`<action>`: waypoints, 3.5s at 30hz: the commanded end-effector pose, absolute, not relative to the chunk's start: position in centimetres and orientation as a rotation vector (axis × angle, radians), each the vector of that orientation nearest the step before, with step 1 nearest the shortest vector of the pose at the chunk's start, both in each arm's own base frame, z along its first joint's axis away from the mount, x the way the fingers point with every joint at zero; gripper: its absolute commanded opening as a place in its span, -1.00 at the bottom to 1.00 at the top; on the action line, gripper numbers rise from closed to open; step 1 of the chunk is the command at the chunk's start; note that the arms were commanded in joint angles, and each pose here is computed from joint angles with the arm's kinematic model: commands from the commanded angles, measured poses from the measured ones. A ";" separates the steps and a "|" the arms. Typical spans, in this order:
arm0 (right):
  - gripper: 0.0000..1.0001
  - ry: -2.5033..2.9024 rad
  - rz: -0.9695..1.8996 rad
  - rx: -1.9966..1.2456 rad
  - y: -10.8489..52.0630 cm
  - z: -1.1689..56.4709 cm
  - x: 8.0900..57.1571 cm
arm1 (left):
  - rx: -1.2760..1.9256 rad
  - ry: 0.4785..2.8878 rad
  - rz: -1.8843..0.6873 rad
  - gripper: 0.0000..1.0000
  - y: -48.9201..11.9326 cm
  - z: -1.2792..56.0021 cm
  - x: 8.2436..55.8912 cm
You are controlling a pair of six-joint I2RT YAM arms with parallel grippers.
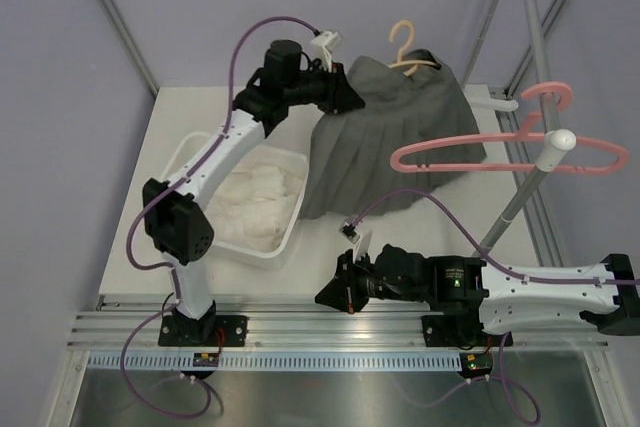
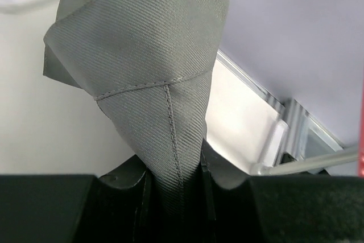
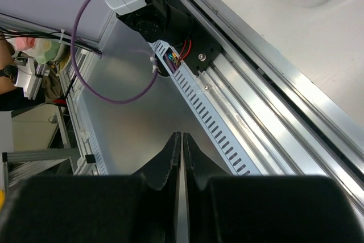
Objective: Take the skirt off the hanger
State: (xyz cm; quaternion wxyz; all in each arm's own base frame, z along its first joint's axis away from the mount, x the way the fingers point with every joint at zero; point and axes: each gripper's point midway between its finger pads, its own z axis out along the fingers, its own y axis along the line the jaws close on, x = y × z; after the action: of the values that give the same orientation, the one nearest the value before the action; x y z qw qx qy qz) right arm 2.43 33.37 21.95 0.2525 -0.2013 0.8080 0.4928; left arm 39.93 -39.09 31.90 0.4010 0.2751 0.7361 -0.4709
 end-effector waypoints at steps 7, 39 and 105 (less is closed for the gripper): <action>-0.78 2.051 1.376 -0.717 38.1 28.4 2.2 | 0.618 1.653 -0.893 -1.00 -28.4 42.0 33.8; -0.21 1.604 1.030 -0.371 36.0 49.5 14.6 | 0.633 1.493 -0.996 -1.00 -16.4 42.7 9.5; 0.27 1.573 1.014 -0.483 30.9 48.3 13.8 | 0.747 1.380 -1.132 -1.00 -15.7 44.8 3.4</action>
State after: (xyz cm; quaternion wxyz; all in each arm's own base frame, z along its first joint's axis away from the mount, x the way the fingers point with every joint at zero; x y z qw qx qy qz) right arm 14.34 29.93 46.74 0.5641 -0.1928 0.6945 0.4030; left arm 4.75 -15.64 40.90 0.5194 0.2958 0.6579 -0.4582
